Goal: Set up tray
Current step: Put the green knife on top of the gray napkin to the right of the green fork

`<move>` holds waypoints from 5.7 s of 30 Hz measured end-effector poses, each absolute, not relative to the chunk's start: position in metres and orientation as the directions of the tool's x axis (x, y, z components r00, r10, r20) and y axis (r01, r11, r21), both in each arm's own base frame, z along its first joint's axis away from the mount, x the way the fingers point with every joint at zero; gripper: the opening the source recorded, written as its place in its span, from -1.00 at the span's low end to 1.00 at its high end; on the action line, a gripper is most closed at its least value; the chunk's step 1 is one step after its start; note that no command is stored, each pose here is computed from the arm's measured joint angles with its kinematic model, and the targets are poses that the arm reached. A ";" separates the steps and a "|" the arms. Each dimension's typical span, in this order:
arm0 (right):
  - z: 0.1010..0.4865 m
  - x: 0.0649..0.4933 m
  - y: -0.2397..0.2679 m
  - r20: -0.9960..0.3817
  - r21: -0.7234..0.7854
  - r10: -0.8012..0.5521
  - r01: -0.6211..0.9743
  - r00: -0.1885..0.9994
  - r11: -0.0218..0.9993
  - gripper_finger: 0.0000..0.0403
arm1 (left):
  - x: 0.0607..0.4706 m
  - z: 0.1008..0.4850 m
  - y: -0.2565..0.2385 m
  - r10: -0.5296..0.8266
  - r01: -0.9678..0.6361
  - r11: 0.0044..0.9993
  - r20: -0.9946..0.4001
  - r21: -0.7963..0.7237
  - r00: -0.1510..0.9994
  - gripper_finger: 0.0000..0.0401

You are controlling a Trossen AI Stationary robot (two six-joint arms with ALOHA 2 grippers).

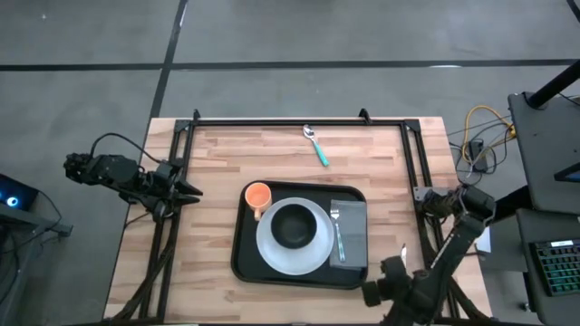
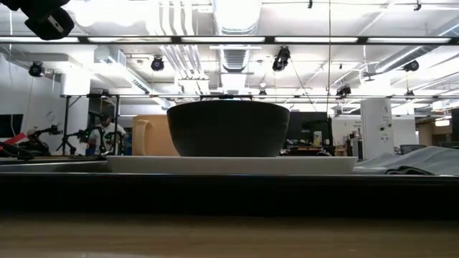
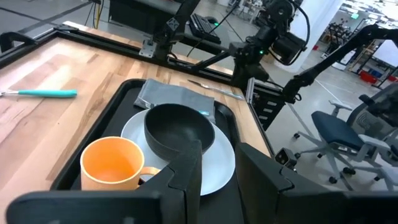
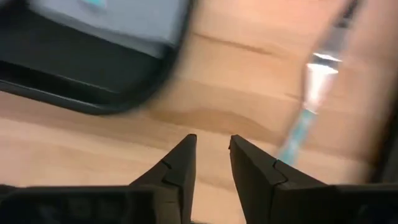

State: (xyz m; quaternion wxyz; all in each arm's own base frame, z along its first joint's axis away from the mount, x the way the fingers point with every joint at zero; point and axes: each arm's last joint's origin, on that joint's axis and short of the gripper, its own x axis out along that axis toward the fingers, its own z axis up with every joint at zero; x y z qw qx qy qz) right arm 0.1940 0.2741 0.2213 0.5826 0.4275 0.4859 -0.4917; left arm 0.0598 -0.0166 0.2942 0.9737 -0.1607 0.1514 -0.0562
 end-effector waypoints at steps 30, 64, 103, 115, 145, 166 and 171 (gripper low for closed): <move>0.167 0.155 0.301 -0.921 -0.294 -0.265 0.956 -0.287 -0.012 -0.49 | 0.060 0.294 -0.017 -0.157 0.039 0.920 -0.274 -0.390 0.949 -0.60; 0.134 0.166 0.302 -0.918 -0.301 -0.256 0.953 -0.301 -0.043 -0.51 | 0.078 0.304 -0.023 -0.155 0.033 0.928 -0.305 -0.370 0.940 -0.60; 0.127 0.164 0.297 -0.915 -0.349 -0.209 0.937 -0.345 -0.015 -0.61 | 0.078 0.302 -0.025 -0.213 0.075 0.915 -0.319 -0.395 0.924 -0.60; 0.120 0.166 0.293 -0.922 -0.348 -0.182 0.938 -0.342 -0.002 -0.74 | 0.078 0.302 -0.027 -0.256 0.103 0.899 -0.320 -0.426 0.912 -0.60; 0.228 0.214 0.286 -0.948 -0.168 -0.283 0.984 -0.145 0.056 -0.97 | 0.078 0.302 -0.027 -0.265 0.107 0.894 -0.321 -0.435 0.909 -0.60; 0.173 0.177 0.277 -0.879 -0.384 -0.306 0.923 -0.366 -0.001 -0.68 | 0.078 0.302 -0.029 -0.322 0.148 0.874 -0.323 -0.463 0.890 -0.60; 0.160 0.173 0.270 -0.894 -0.367 -0.279 0.930 -0.349 0.012 -0.44 | 0.078 0.302 -0.029 -0.326 0.151 0.872 -0.325 -0.465 0.888 -0.60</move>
